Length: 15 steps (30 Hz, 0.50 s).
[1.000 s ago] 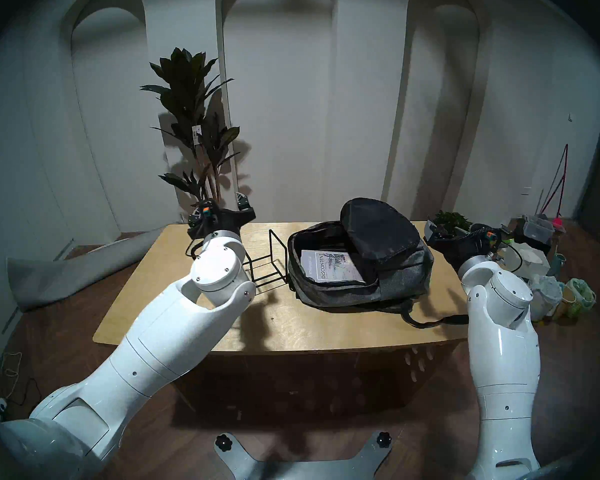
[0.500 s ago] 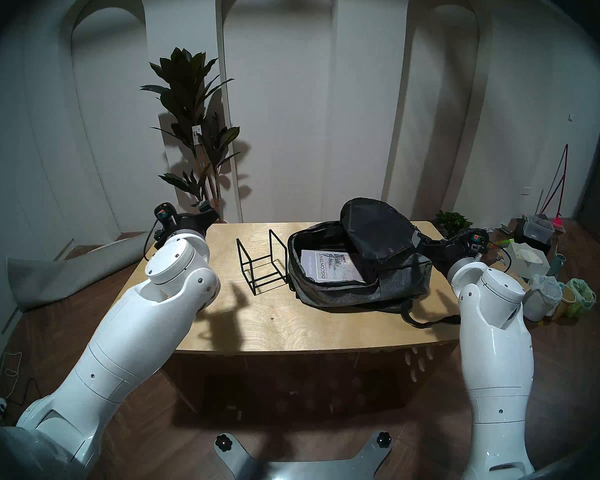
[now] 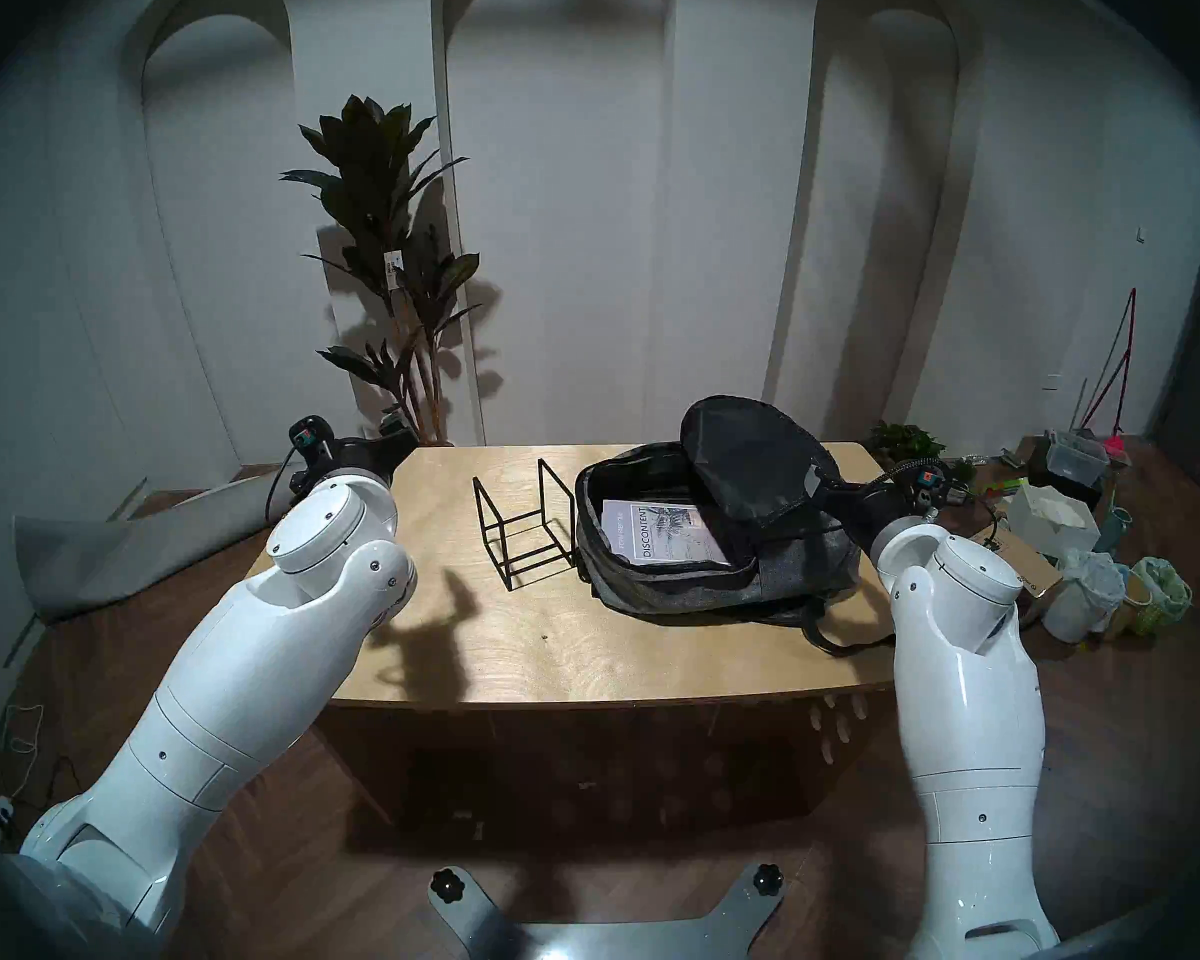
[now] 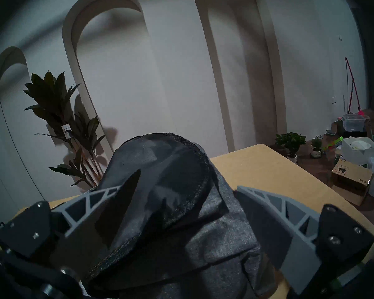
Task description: Put the book into the bag and close the bag
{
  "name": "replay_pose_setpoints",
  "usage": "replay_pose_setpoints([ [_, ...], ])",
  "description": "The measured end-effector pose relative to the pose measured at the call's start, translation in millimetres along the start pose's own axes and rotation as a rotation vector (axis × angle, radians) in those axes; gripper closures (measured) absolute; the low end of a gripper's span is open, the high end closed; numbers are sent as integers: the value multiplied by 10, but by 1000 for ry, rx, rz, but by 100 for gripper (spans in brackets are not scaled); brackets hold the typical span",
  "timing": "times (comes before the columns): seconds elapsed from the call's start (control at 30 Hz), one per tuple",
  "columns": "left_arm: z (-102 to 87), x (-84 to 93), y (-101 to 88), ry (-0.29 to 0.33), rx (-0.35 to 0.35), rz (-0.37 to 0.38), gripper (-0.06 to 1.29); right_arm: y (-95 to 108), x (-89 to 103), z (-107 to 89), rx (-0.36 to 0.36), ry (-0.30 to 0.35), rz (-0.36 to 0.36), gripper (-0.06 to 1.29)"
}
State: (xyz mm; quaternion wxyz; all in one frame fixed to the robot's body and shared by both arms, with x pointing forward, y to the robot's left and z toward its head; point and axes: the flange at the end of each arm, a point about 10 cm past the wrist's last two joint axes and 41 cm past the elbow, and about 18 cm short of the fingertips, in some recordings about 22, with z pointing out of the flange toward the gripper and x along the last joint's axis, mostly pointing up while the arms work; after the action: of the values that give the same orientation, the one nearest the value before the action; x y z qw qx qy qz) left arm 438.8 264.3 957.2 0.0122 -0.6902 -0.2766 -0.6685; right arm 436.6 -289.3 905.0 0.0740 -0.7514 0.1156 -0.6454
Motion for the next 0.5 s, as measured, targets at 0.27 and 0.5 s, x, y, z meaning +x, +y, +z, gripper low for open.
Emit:
replay_pose_setpoints([
  [0.27, 17, 1, -24, 3, 3, 4, 0, 4, -79, 154, -11, -1, -10, -2],
  [0.5, 33, -15, -45, 3, 13, 10, 0, -2, -116, 286, -2, 0, -24, -2],
])
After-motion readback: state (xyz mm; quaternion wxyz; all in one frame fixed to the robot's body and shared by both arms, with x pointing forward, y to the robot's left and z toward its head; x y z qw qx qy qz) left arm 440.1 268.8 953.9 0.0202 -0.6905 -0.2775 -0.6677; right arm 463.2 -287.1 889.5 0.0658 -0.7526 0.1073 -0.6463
